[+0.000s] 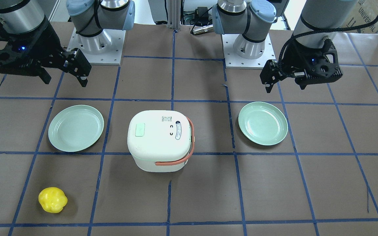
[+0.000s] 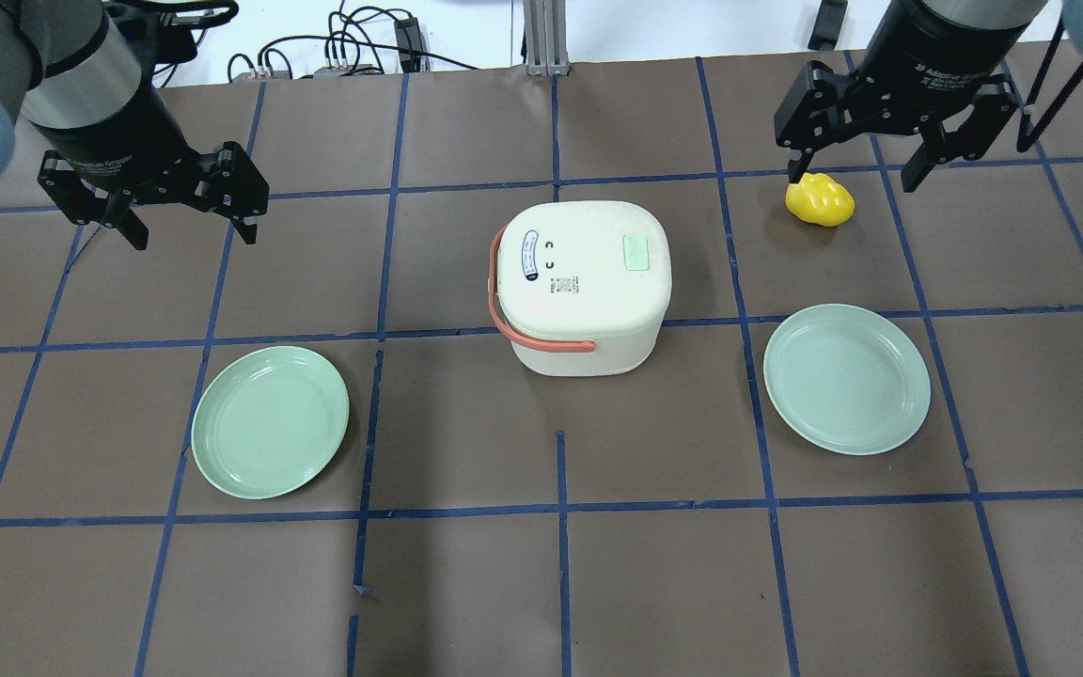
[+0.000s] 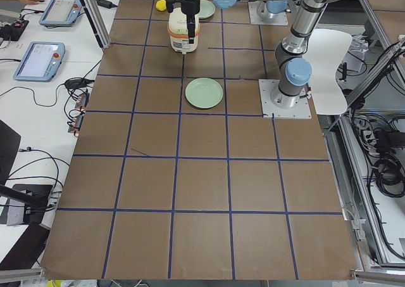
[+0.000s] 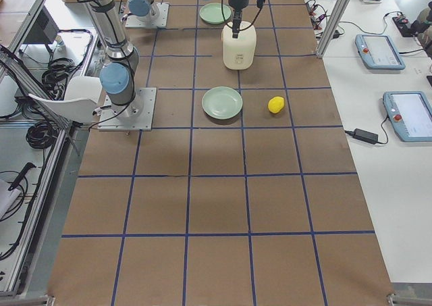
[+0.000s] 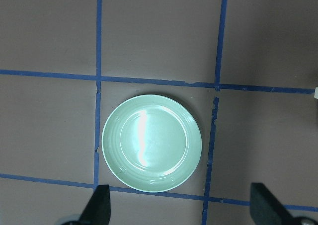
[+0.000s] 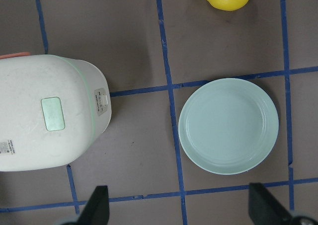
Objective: Press rice cooker button
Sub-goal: 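Move the right gripper toward the top of the white rice cooker, then lower the right gripper onto the green lid button of the cooker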
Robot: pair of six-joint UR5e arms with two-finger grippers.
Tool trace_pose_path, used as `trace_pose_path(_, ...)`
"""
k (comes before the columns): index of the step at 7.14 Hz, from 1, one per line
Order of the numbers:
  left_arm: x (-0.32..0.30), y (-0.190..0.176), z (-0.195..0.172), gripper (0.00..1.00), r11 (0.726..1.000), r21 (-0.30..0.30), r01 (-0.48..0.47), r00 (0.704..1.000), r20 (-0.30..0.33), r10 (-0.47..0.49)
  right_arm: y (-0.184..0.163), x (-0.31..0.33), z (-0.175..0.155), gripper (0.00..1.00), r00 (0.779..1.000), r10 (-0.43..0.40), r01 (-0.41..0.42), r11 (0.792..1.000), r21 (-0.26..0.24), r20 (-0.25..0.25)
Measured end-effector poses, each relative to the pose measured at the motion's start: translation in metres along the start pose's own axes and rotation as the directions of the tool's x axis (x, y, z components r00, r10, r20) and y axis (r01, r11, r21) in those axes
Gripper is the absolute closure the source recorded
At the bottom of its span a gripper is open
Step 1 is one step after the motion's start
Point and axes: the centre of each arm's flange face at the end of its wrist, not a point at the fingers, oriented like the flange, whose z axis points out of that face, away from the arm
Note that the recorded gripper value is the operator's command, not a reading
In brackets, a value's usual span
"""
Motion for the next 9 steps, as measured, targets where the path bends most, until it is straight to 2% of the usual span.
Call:
trace_pose_path(4,0.0,0.0,0.0,0.0,1.0,0.0,0.0,1.0,0.0,0.0,-0.002,-0.003,0.002,0.0,1.0,0.005,-0.005,1.0,-0.002,0.001)
trace_pose_path(7,0.0,0.0,0.0,0.0,1.0,0.0,0.0,1.0,0.0,0.0,0.002,-0.065,0.014,0.0,0.999,0.03,-0.031,0.999,0.021,0.034)
trace_pose_path(8,0.0,0.0,0.0,0.0,1.0,0.0,0.0,1.0,0.0,0.0,0.003,-0.094,0.024,0.38,0.999,0.017,-0.019,0.999,0.038,0.042)
trace_pose_path(9,0.0,0.0,0.0,0.0,1.0,-0.001,0.0,1.0,-0.001,0.0,-0.001,-0.115,0.037,0.68,0.999,-0.002,-0.001,0.999,0.054,0.05)
